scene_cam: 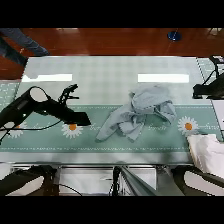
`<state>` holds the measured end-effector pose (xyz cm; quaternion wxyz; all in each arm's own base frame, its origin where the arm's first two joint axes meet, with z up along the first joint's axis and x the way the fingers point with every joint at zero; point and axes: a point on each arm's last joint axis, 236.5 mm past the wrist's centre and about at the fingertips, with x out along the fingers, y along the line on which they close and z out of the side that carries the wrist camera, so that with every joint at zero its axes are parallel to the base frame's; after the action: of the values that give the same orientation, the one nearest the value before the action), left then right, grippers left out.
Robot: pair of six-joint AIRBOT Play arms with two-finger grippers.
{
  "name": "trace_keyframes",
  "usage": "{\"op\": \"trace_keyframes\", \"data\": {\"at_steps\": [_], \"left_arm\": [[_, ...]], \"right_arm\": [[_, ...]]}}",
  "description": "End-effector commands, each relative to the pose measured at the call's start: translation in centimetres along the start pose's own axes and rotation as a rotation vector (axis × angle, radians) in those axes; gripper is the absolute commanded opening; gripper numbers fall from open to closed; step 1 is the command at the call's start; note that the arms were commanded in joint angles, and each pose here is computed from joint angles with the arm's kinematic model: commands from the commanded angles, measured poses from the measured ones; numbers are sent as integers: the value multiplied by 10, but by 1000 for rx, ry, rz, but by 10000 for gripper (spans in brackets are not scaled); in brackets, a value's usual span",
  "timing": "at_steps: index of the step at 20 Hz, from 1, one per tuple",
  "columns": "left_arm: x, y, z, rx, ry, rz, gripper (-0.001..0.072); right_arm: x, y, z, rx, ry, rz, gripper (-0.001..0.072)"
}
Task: Fold the shirts.
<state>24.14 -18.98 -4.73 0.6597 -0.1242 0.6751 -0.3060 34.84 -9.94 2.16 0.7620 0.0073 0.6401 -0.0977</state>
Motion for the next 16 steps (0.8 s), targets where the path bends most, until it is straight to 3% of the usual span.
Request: {"op": "trace_keyframes", "data": {"at_steps": [1, 9, 14, 15, 16], "left_arm": [[18, -14, -6, -29, 0, -100, 720], [85, -43, -26, -82, 157, -209, 720], [109, -71, -12, -79, 107, -271, 713], [112, -74, -8, -64, 94, -263, 556], [113, -77, -4, -52, 84, -259, 334]], "right_arm": [[0, 8, 2, 4, -10, 48, 591], [0, 9, -1, 5, 2, 53, 591], [0, 9, -2, 5, 7, 53, 591], [0, 9, -2, 4, 8, 53, 591], [0, 9, -3, 4, 10, 53, 591]]}}
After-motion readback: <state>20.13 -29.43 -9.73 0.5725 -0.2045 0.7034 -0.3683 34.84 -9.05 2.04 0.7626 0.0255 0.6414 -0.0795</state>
